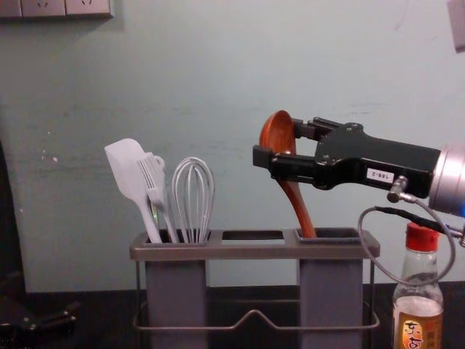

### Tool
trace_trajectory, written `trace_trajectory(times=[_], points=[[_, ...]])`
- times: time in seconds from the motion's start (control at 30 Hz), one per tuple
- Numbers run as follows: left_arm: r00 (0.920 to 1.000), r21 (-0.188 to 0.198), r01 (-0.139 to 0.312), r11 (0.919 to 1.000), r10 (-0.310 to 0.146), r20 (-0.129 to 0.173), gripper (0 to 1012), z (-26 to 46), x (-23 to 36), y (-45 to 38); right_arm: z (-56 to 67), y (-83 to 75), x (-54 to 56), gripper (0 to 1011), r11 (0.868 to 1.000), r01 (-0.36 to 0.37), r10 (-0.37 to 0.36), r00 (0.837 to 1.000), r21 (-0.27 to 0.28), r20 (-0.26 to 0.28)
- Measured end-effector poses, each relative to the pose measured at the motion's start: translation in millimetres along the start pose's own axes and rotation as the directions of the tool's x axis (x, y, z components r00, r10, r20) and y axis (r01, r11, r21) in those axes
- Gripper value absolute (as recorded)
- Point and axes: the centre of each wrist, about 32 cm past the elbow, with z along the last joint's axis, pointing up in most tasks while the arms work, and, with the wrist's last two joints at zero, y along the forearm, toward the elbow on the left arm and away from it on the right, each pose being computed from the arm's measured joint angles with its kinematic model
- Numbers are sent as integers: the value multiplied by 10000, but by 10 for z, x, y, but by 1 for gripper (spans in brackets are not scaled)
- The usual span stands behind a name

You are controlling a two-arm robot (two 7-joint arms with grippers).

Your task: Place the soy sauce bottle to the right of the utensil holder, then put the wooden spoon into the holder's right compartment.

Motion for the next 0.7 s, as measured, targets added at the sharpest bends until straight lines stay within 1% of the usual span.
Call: trace_trajectory(times=[0.27, 0.53, 0.7], points=[[10000, -1, -1, 10000, 1, 0, 1005, 0, 0, 0, 21, -137, -58, 839, 9999, 111, -110, 9999, -66, 74], [10000, 0, 0, 10000, 0, 1, 1005, 0, 0, 0, 24, -308, -112, 839, 9993, 227, -226, 9997, -309, 21], [10000, 0, -1, 10000, 1, 0, 1005, 0, 0, 0, 20, -368, -127, 839, 9985, 262, -264, 9996, -490, -38]])
